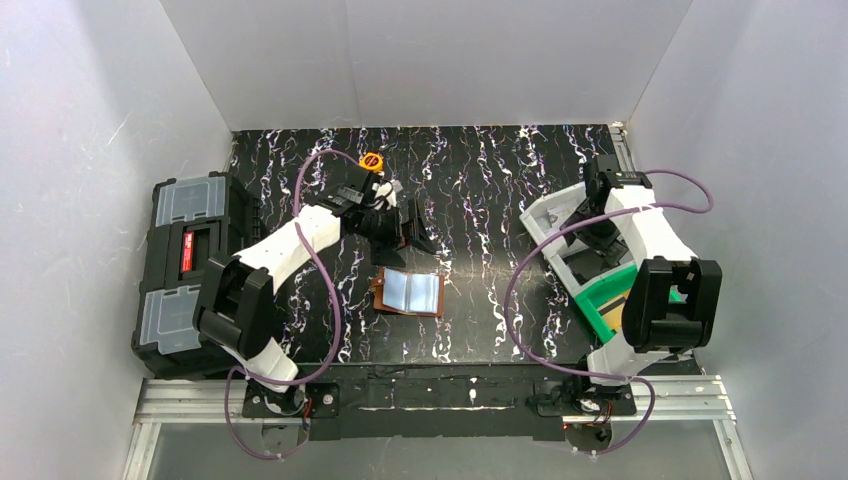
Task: Take the credit cards out of the card holder
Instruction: Place the credit card in the storage box, then remove the credit card from the card holder.
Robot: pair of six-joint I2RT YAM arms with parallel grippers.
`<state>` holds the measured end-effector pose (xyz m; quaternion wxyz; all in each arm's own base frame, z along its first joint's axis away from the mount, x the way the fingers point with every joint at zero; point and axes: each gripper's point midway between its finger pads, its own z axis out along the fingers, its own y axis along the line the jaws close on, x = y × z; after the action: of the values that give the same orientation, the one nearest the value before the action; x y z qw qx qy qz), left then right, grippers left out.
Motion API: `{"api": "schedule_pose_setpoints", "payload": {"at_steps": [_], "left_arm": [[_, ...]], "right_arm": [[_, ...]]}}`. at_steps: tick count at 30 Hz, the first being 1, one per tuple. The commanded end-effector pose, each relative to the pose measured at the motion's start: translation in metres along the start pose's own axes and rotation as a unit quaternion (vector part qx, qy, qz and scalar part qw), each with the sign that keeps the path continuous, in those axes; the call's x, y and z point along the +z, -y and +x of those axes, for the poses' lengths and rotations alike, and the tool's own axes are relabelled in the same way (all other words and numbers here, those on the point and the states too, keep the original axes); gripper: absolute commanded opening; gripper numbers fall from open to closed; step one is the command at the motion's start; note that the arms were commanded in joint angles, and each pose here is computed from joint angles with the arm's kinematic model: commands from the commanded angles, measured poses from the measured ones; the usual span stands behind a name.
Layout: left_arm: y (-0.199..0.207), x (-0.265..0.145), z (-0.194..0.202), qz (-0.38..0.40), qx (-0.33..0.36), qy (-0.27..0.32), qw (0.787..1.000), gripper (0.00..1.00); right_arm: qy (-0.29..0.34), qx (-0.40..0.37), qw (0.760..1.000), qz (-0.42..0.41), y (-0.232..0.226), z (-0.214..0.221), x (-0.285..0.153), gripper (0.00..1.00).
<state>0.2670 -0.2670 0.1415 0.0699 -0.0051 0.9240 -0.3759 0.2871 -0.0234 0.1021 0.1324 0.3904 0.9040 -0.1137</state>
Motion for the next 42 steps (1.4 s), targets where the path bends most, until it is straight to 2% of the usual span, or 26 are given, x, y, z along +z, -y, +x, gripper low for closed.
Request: {"api": "schedule_pose_setpoints", "payload": {"at_steps": [1, 6, 8, 13, 16, 20, 31, 38, 42], "left_arm": [[-0.004, 0.008, 0.017, -0.019, 0.014, -0.02, 1.0, 0.98], [-0.015, 0.024, 0.023, -0.06, 0.025, -0.024, 0.998, 0.98], [-0.026, 0.03, 0.026, -0.092, 0.032, -0.023, 0.995, 0.94], [-0.044, 0.045, 0.036, -0.154, 0.058, -0.033, 0.986, 0.67], [-0.051, 0.053, 0.041, -0.18, 0.071, -0.036, 0.98, 0.56], [-0.064, 0.06, 0.046, -0.227, 0.089, -0.039, 0.969, 0.47], [-0.081, 0.074, 0.058, -0.283, 0.113, -0.051, 0.951, 0.47], [-0.112, 0.072, 0.062, -0.383, 0.146, -0.06, 0.91, 0.46], [-0.122, 0.077, 0.067, -0.403, 0.147, -0.07, 0.9, 0.42]], "right_arm": [[0.018, -0.007, 0.996, -0.082, -0.016, -0.01, -0.037, 0.97], [0.025, -0.055, 0.986, -0.158, -0.042, 0.006, -0.063, 0.98], [0.021, -0.073, 0.982, -0.176, -0.053, 0.016, -0.069, 0.98], [-0.006, -0.106, 0.97, -0.218, -0.078, 0.047, -0.07, 0.97], [-0.019, -0.122, 0.965, -0.23, -0.089, 0.062, -0.065, 0.97], [-0.038, -0.144, 0.959, -0.24, -0.101, 0.08, -0.059, 0.96], [-0.054, -0.183, 0.946, -0.264, -0.115, 0.111, -0.06, 0.96], [-0.059, -0.198, 0.942, -0.265, -0.119, 0.124, -0.059, 0.96], [-0.061, -0.203, 0.941, -0.264, -0.12, 0.127, -0.058, 0.96]]}}
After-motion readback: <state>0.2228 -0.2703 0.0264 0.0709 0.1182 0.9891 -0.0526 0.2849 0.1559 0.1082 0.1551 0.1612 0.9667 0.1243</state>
